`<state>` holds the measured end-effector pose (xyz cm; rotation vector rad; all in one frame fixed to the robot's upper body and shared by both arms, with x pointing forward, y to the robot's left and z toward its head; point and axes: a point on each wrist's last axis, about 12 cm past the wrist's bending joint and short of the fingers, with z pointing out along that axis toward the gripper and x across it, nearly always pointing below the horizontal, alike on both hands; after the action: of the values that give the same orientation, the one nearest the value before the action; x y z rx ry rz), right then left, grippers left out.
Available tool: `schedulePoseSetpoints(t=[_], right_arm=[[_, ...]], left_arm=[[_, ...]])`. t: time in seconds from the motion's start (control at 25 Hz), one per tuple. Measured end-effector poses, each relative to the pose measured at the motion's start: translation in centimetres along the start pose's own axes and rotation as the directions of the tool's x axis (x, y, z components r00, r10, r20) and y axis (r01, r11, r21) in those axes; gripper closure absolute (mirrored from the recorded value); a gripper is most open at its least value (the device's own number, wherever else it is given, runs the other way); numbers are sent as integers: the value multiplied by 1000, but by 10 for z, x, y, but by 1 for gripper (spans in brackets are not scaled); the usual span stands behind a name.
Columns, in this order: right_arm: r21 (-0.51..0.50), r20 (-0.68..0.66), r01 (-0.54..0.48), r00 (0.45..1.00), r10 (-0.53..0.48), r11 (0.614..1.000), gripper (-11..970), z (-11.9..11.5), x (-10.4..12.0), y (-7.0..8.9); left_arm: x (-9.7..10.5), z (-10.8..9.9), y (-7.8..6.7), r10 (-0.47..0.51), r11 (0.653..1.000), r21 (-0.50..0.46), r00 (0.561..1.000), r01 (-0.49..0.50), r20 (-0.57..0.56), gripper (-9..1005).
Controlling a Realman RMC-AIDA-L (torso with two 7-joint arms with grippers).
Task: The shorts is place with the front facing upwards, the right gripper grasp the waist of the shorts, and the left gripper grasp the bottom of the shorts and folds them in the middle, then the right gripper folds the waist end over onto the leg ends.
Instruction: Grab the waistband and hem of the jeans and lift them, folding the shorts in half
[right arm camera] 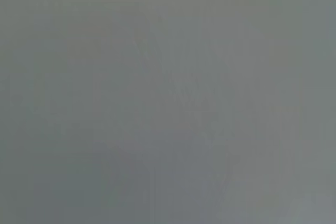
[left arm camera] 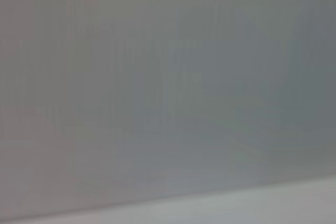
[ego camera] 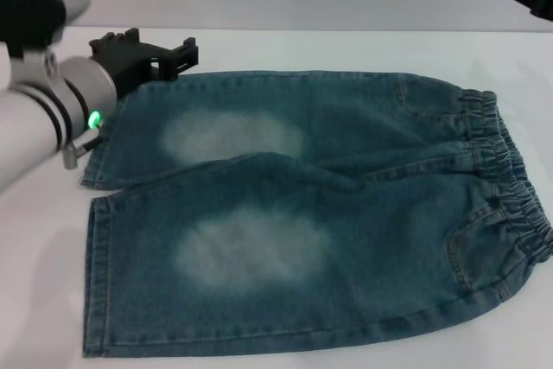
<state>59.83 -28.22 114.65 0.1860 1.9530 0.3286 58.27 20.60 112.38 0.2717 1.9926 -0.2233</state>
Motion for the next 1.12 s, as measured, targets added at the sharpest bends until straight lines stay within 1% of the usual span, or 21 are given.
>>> schedulePoseSetpoints(t=[0.04, 0.08, 0.2, 0.32, 0.4, 0.52, 0.68, 0.76, 0.8, 0.84, 0.92, 0.96, 1.04, 1.12], right_arm=[[3, -27, -15, 1000, 15, 1000, 135, -5, -3, 2], [3, -27, -15, 1000, 15, 1000, 135, -5, -3, 2], [-1, -92, -28, 995, 28, 1000, 135, -17, -11, 10], [-7, -193, 3, 981, -4, 1000, 136, -28, -19, 18], [-15, -238, 24, 971, -27, 1000, 136, -31, -23, 22], [-21, -258, 29, 966, -33, 999, 136, -34, -29, 25], [-53, -312, -9, 950, -8, 999, 135, -42, -36, 28], [-57, -338, -43, 941, 22, 997, 135, -47, -38, 25], [-47, -358, -80, 932, 58, 996, 135, -51, -37, 19], [-47, -358, -80, 932, 58, 996, 135, -51, -37, 19], [-36, -376, -137, 920, 114, 990, 135, -57, -31, 12], [-28, -382, -169, 913, 146, 985, 136, -60, -28, 7], [-9, -383, -225, 901, 204, 974, 136, -67, -23, -4], [16, -384, -257, 891, 243, 966, 137, -74, -19, -14]], left_arm=[[-11, -4, 2, 7, 1000, -10, 998, -7, -63, 160], [-11, -4, 2, 7, 1000, -10, 998, -7, -63, 160], [-26, -13, 8, 33, 999, -24, 993, -36, -115, 161], [-34, -20, 14, 8, 1000, -25, 986, -13, -164, 162], [-40, -20, 22, 2, 1000, -29, 979, -8, -204, 162], [-44, -19, 33, 18, 999, -36, 963, -28, -271, 162], [-43, -23, 40, 22, 999, -21, 929, -32, -370, 163], [-43, -23, 40, 22, 999, -21, 929, -32, -370, 163], [-42, -24, 41, 19, 999, -17, 924, -27, -382, 163], [-42, -24, 41, 19, 999, -17, 924, -27, -382, 163], [-36, -34, 40, 6, 1000, -1, 903, -6, -429, 162], [-34, -41, 41, 1, 1000, -2, 896, -3, -444, 162], [-32, -47, 42, -3, 1000, -4, 888, 1, -461, 162], [-29, -52, 44, -12, 1000, -7, 875, 10, -484, 163]])
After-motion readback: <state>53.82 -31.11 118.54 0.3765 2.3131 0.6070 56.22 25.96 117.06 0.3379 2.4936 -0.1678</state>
